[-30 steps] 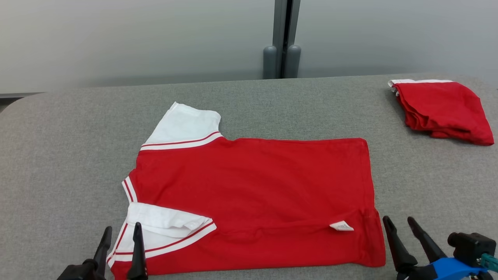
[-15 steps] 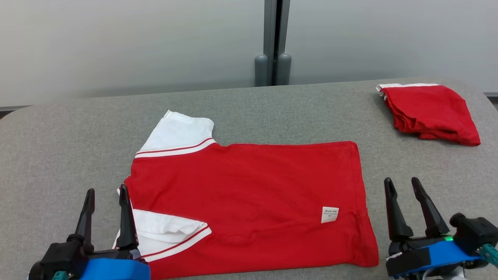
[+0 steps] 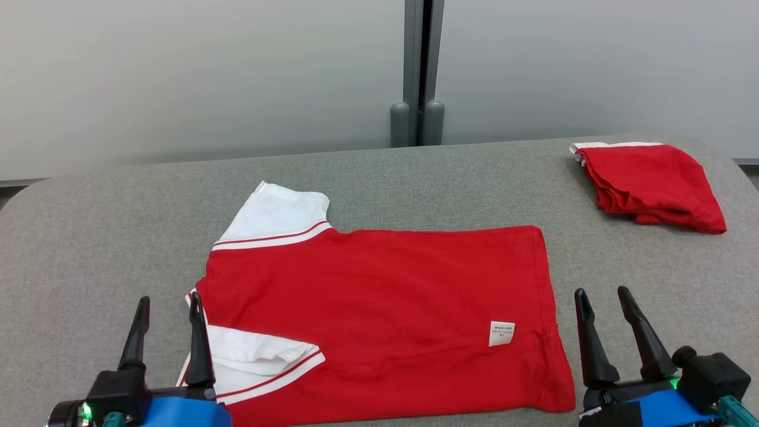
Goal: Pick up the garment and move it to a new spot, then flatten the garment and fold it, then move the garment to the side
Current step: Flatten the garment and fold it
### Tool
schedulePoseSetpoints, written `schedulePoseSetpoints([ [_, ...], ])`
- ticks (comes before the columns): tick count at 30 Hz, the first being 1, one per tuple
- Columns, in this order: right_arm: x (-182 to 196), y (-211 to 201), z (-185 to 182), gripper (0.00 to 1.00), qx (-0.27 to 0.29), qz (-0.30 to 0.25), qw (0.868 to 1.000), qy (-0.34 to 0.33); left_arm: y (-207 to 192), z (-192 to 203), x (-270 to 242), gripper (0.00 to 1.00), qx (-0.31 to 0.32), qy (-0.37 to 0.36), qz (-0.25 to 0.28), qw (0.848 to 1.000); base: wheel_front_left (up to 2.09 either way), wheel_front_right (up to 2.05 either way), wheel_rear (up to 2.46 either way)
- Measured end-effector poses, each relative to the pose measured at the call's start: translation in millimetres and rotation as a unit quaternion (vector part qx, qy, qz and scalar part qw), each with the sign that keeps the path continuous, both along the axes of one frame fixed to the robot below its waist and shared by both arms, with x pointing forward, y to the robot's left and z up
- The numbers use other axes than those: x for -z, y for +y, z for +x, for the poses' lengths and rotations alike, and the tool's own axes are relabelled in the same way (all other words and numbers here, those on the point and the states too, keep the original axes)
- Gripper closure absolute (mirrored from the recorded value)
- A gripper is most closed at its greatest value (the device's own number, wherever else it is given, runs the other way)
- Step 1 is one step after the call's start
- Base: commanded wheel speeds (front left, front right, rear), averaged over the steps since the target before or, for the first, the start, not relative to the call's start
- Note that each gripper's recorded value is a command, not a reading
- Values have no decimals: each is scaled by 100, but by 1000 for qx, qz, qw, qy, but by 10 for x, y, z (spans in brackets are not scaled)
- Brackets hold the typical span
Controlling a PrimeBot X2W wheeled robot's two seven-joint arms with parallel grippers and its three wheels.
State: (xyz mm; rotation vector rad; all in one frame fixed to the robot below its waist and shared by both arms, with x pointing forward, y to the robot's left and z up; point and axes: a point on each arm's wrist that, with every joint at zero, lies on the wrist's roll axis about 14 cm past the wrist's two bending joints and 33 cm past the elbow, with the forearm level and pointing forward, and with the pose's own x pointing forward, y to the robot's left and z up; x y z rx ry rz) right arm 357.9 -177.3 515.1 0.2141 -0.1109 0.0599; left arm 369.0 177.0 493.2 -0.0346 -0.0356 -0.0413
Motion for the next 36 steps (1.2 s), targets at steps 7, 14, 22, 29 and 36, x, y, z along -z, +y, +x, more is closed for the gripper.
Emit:
schedulePoseSetpoints([
  [7,50,6,-80,0,1,-7,1000,7,-59,-29,43,0,11,6,11,1000,0,0,0],
  [14,65,19,-101,0,-1,-4,1000,8,-15,-47,81,0,8,12,9,1000,0,0,0],
  [22,110,34,-97,0,-4,-6,1000,18,-8,-46,87,0,5,13,6,1000,0,0,0],
  [29,112,4,-38,0,0,-9,1000,19,-8,-20,126,0,6,19,5,1000,0,0,0],
  [36,-93,-47,306,0,-4,-43,999,7,30,442,-174,0,34,-23,23,999,0,0,0],
])
